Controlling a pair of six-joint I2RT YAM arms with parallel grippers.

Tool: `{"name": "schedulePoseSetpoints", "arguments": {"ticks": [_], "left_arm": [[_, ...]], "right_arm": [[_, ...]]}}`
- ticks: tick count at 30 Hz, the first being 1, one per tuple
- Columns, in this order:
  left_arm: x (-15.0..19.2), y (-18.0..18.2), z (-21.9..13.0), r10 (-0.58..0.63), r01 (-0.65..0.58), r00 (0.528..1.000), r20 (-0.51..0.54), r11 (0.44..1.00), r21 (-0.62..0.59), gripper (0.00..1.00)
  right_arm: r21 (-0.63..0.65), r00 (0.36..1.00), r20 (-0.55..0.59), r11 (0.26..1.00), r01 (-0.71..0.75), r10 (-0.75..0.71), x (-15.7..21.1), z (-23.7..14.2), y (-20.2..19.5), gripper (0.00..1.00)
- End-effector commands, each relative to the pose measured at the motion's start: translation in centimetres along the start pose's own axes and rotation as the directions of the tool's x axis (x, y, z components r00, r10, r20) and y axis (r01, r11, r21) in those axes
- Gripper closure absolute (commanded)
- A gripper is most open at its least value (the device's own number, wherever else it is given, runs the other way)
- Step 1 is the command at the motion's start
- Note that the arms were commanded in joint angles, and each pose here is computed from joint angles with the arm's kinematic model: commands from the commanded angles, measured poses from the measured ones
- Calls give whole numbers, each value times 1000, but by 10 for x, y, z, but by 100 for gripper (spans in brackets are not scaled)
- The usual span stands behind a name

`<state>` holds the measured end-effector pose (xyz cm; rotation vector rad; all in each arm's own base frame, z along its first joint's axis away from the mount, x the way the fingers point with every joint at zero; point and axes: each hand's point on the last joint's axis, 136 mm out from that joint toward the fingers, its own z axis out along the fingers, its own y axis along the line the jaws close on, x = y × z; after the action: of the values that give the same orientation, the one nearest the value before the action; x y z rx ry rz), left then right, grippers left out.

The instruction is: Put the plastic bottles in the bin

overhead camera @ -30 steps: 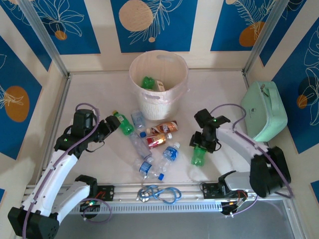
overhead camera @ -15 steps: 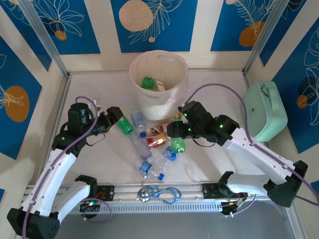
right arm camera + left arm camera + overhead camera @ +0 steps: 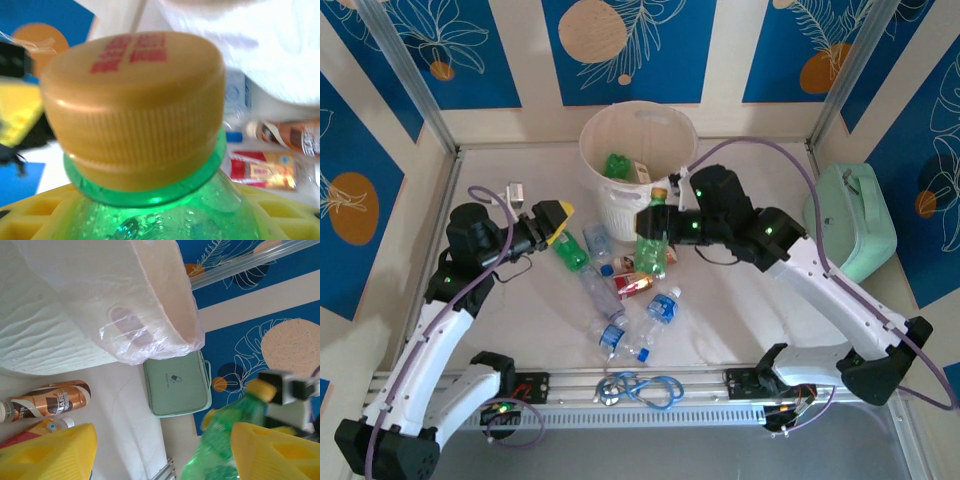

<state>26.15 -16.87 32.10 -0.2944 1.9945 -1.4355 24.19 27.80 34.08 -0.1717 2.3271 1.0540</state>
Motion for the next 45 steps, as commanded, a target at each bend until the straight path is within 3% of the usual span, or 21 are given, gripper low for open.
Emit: {"name": "schedulePoseSetpoints", "arguments": {"ticks": [1,6,11,17,25,27,30,32,40,45], "left_arm": [[4,24,-2,-3,2,1000,-7,995,-98,30],[12,72,-15,-10,9,1000,-1,943,-331,30],[15,93,-23,0,1,1000,2,906,-423,30],[17,117,-30,12,-6,1000,9,861,-508,25],[16,136,-29,8,-3,1000,7,829,-559,20],[15,141,-29,8,1,1000,13,821,-570,18],[13,148,-28,4,9,1000,21,811,-585,14],[11,150,-26,-1,18,1000,29,809,-587,12],[-2,162,-20,-6,41,998,58,778,-627,11],[-14,176,-11,-18,61,997,72,748,-661,11]], "right_arm": [[-88,994,112,996,4,5,-47,-18,30,48],[-26,979,204,1000,-16,21,-108,-21,25,48],[48,968,243,996,-72,58,-150,-12,0,47],[149,976,208,984,-96,64,-179,23,-32,47],[238,992,116,968,-79,53,-184,69,-55,44],[222,994,83,972,-81,64,-180,81,-55,37],[215,997,56,974,-72,62,-174,95,-54,17],[208,997,58,976,-70,59,-175,95,-51,12],[151,994,109,988,-33,17,-180,60,-19,10],[166,988,123,984,70,-91,-156,28,16,11]]}}
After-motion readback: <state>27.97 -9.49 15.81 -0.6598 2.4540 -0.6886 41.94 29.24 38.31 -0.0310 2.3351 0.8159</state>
